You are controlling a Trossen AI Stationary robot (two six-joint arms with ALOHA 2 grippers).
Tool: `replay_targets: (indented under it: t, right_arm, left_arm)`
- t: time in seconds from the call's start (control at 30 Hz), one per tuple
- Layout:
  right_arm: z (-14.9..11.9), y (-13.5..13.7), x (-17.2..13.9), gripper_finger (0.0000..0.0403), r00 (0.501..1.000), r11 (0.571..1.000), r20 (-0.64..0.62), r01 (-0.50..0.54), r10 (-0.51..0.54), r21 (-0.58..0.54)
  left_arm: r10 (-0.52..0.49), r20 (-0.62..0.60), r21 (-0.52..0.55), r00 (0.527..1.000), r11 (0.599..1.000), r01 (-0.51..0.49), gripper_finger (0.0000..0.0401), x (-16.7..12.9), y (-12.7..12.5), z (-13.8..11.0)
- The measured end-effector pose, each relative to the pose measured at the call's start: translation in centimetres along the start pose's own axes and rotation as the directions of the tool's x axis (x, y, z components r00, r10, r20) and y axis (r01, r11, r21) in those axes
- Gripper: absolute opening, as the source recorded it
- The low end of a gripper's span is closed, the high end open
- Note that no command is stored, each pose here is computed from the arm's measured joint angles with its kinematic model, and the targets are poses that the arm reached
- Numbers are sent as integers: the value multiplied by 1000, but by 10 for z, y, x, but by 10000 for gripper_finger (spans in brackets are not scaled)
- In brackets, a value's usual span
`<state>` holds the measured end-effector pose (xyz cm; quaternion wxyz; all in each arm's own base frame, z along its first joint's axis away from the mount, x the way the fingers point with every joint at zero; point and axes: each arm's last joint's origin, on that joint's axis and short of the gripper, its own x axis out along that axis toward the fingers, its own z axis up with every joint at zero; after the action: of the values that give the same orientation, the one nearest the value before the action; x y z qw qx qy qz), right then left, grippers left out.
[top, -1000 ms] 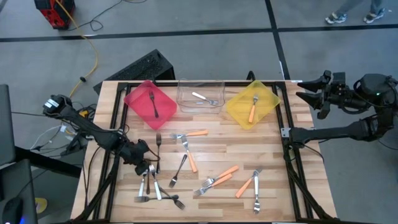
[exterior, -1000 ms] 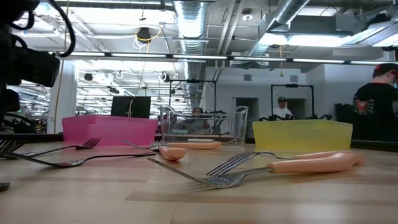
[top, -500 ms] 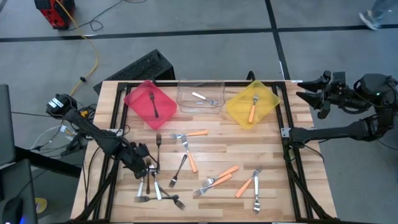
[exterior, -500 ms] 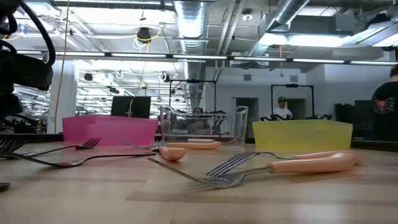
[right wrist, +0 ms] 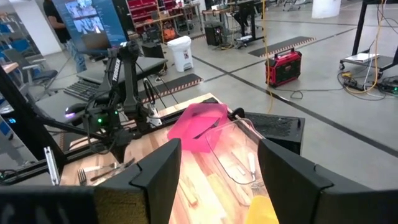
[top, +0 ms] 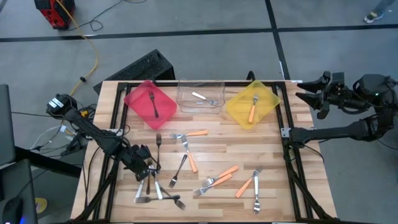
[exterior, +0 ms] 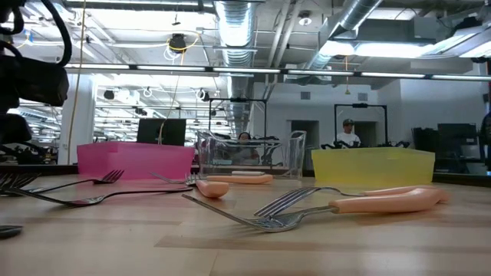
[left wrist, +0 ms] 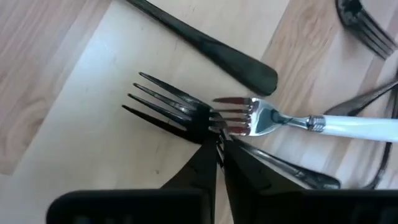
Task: Sort silverware by color (type)
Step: Put the white fork into the transparent bin
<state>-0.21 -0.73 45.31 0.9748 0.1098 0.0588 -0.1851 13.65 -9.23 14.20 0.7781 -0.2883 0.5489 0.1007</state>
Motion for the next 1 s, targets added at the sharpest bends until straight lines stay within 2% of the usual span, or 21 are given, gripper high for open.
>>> replay_targets:
  t: [0.6, 1.0]
  right_arm:
    - [0, 0, 0, 240, 1000, 1000, 1, 1, -1, 0]
    - [0, 0, 0, 240, 1000, 1000, 2, 3, -3, 0]
  left_arm:
    - [-16, 23, -149, 1000, 989, 19, 0, -9, 3, 0]
    - [-4, 191, -254, 982, 966, 53, 0, -34, 16, 2]
